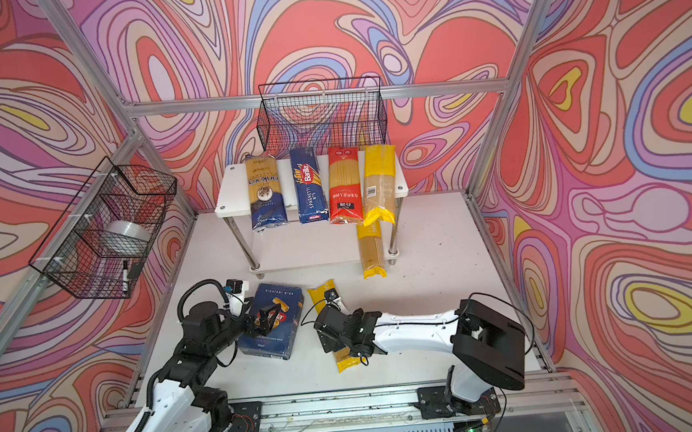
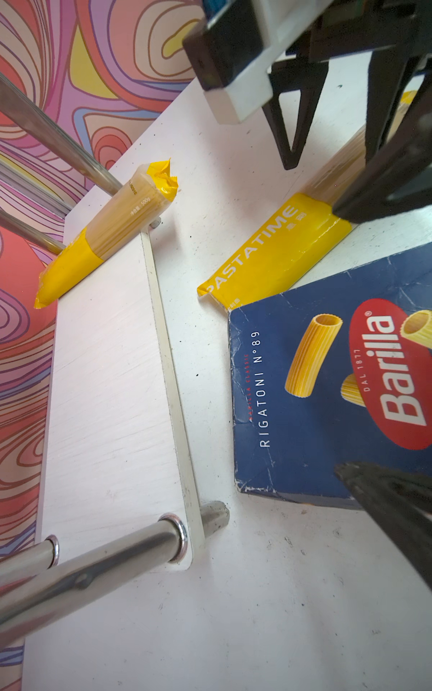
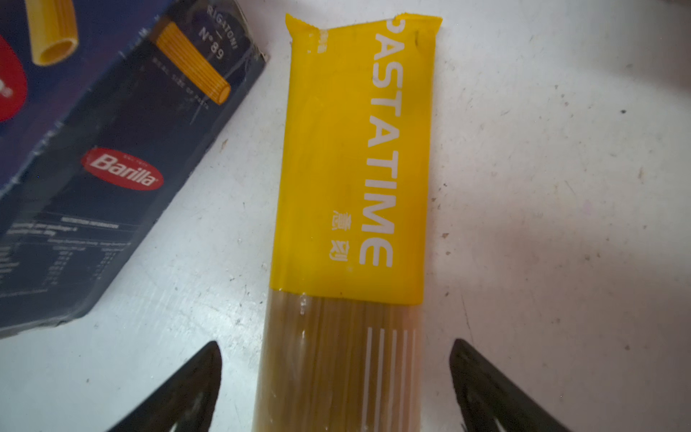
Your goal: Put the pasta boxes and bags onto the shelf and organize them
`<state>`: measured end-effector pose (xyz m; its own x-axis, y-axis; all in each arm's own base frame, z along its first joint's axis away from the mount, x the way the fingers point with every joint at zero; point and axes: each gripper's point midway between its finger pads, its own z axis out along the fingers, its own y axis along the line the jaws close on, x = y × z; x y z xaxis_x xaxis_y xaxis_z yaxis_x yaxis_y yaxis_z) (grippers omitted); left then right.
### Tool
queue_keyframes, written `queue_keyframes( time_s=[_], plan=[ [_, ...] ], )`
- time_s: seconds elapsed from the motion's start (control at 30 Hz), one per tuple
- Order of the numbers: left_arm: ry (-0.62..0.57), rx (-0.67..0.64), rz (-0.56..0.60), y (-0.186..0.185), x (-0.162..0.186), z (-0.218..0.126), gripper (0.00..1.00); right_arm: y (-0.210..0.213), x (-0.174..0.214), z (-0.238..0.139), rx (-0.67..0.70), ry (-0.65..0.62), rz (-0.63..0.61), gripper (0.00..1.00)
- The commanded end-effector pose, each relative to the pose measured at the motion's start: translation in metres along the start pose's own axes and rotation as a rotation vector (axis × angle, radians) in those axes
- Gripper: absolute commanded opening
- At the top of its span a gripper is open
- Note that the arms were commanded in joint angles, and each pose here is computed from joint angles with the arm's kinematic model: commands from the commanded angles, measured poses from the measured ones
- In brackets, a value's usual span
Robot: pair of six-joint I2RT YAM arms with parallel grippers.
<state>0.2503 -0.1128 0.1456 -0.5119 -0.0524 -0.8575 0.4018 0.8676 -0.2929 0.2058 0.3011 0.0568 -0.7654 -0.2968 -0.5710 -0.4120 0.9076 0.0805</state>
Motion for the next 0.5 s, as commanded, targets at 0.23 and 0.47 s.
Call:
queue_keyframes(
  time_s=[0.23,0.47],
  plan=[
    [-0.023,0.002,0.008,-0.001,-0.007,-0.001,1.00,0.002,0.014,0.025,0.032,0.051,-0.046,0.98],
    [-0.026,0.002,0.010,-0.002,-0.008,-0.001,1.00,0.000,0.022,0.036,0.038,0.078,-0.039,0.98]
  ],
)
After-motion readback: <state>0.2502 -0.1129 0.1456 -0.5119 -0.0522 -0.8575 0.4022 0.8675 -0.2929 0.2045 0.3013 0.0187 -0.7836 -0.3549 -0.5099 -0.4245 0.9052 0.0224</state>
